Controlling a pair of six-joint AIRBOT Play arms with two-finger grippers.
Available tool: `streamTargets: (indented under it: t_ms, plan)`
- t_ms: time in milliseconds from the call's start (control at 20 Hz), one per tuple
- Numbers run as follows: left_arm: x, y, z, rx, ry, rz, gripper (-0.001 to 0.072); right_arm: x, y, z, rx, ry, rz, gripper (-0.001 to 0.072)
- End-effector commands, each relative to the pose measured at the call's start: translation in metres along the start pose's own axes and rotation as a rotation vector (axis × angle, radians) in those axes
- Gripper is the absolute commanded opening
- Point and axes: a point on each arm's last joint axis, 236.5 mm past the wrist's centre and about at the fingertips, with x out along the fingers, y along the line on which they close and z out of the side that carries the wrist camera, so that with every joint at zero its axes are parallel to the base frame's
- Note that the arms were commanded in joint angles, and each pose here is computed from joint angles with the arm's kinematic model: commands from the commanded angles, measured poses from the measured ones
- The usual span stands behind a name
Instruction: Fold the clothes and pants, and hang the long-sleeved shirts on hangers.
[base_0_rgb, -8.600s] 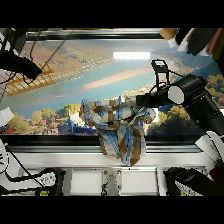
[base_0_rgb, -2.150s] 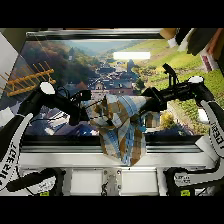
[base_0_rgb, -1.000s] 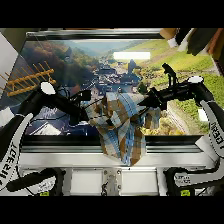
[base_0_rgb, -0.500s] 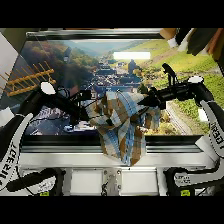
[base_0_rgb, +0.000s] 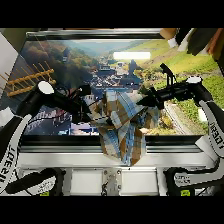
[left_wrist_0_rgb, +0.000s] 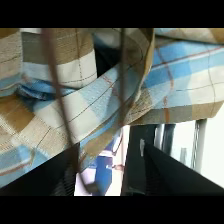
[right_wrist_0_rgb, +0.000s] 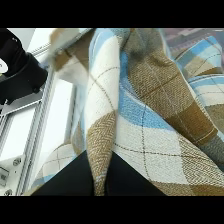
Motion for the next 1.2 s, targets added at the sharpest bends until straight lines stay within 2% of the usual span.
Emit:
streamTargets:
  t_ms: [0, 200, 450, 600, 700, 750, 800, 1000, 1150]
  plan:
    - [-0.023, 0.012, 0.0, -0.122, -0.033, 0.084, 0.0405, 0.0, -0.004, 0.001, -0.001, -0.001, -0.019, 0.0011]
    - [-0.055, 0.03, -0.007, -0.31, -0.091, 0.189, 0.0405, -0.001, -0.003, 0.004, -0.01, -0.006, -0.022, 0.0011]
    - [-0.131, 0.074, -0.018, -0.691, -0.295, 0.466, 0.0404, -0.016, -0.004, 0.032, -0.053, -0.089, -0.092, 0.001]
    - [-0.145, 0.078, -0.038, -0.93, -0.378, 0.501, 0.0404, -0.035, -0.008, 0.052, -0.073, -0.149, -0.176, 0.001]
    - [-0.121, 0.072, -0.054, -0.998, -0.365, 0.46, 0.0407, -0.046, -0.014, 0.063, -0.078, -0.178, -0.242, 0.001]
    - [-0.101, 0.067, -0.058, -1.057, -0.361, 0.399, 0.051, -0.048, -0.014, 0.066, -0.084, -0.182, -0.255, 0.001]
    - [-0.08, 0.062, -0.062, -1.134, -0.361, 0.336, 0.0643, -0.049, -0.013, 0.067, -0.086, -0.188, -0.257, 0.001]
    - [-0.015, 0.069, -0.049, -1.37, -0.447, 0.127, 0.065, -0.049, -0.013, 0.068, -0.086, -0.189, -0.258, 0.0011]
    - [0.004, 0.091, -0.028, -1.479, -0.561, 0.053, 0.065, -0.049, -0.013, 0.068, -0.086, -0.189, -0.257, 0.0011]
